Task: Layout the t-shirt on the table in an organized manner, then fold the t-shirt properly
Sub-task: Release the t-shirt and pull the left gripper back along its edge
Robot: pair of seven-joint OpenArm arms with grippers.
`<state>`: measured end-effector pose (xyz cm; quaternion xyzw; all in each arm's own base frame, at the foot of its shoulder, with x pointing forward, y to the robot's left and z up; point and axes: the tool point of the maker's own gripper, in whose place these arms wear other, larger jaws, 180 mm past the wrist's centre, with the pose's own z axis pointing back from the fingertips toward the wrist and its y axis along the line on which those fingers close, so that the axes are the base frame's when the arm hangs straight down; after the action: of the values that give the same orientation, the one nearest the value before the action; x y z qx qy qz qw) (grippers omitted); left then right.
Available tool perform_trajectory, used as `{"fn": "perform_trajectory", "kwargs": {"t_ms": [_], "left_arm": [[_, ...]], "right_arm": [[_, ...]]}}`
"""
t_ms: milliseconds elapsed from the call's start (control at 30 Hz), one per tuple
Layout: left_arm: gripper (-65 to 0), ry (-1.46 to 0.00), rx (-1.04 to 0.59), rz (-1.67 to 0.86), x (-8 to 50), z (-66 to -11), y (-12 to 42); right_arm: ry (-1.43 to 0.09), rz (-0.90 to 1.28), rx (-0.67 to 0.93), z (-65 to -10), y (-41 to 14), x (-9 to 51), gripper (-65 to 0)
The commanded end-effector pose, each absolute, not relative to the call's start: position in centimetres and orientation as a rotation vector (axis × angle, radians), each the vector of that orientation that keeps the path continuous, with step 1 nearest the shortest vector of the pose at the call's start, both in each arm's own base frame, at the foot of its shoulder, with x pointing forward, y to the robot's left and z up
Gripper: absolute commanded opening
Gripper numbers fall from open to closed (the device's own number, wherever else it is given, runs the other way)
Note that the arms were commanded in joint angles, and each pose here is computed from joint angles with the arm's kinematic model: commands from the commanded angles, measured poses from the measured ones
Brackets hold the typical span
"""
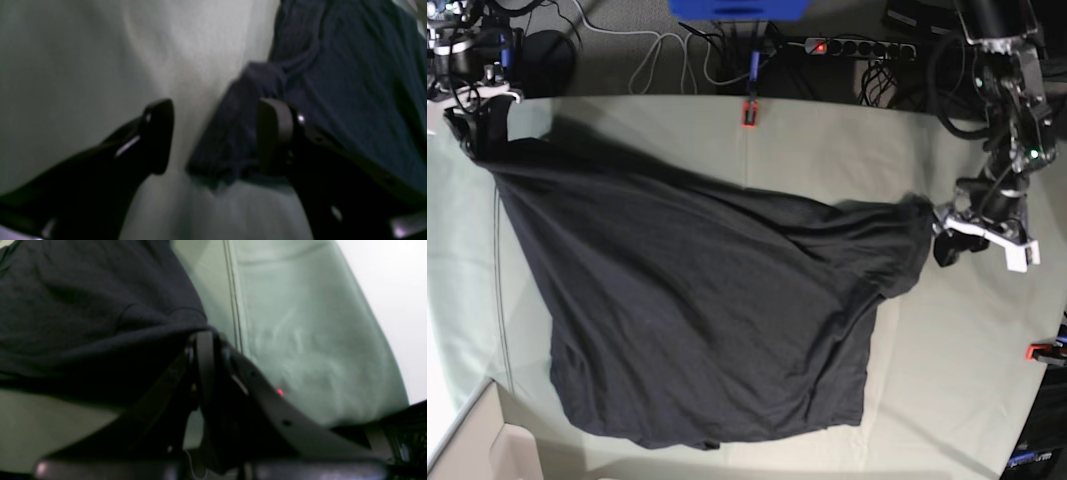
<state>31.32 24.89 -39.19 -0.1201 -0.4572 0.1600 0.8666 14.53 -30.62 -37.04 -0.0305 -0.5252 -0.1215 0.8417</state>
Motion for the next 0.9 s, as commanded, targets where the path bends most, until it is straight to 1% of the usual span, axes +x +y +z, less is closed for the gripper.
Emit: {"fn": "perform_trajectory", "kwargs": {"t_ms": [0,233,400,567,633,867], "left_arm": [[-27.5,-0.990,-0.268,0.322,32.4,-38.4,24.3],[-27.5,-0.896,-0.336,0.297,32.4,-41.6,20.5],[-27.5,-0.926,-0.364,0.300,34.2,-40.6,19.4],[-27.6,-0.986,-0.389,0.289,36.9,-38.4,18.6],[-27.6,-1.005,-0.360,0.264,38.0,-37.7,18.8],[-27.6,-0.916,-0.243,0.206,39.2,-40.8,18.7]], "right_arm": [[-1.153,-0.249,-0.083,-35.8,-31.3,14.7,-65.0],[-1.151,-0.268,-0.106,-35.6,-32.0,14.1,-65.0],[-1.148,-0.266,-0.105,-35.7,-31.9,14.1,-65.0],[-1.147,-0.263,-0.102,-35.8,-31.8,14.2,-65.0],[-1.147,-0.263,-0.102,-35.8,-31.8,14.2,-65.0],[-1.148,-0.260,-0.107,-35.6,-32.0,14.2,-65.0]]}}
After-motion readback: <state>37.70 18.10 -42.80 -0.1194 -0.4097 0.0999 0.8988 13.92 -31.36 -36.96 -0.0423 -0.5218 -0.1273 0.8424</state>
